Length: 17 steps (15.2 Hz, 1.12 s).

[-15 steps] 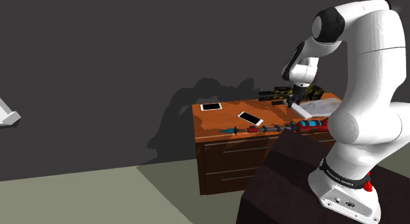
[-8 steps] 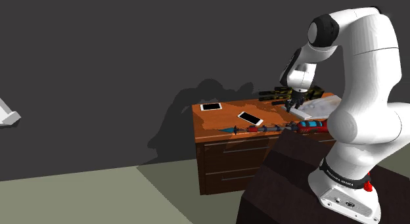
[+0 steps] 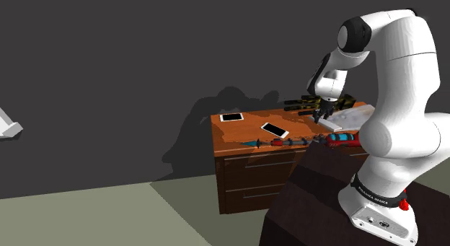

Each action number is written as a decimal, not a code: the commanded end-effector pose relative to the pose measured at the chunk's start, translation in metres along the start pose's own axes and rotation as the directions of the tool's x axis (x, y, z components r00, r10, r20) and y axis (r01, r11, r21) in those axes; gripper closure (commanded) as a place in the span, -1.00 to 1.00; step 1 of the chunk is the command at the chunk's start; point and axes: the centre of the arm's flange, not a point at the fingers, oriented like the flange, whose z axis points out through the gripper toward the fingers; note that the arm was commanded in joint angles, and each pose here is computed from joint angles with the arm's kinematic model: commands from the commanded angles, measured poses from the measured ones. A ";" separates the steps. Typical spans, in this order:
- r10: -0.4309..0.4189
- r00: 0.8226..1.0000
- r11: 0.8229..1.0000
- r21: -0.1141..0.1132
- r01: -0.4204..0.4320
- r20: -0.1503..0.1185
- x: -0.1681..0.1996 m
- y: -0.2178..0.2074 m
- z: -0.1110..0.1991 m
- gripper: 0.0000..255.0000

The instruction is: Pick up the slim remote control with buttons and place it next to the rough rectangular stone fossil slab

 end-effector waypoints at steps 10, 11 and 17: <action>-0.003 1.000 1.000 0.010 0.003 0.022 -0.004 -0.004 -0.027 -1.00; -0.003 1.000 1.000 0.010 0.003 0.022 -0.004 -0.004 -0.037 -1.00; -0.003 1.000 1.000 0.010 0.003 0.022 -0.004 -0.004 -0.037 -1.00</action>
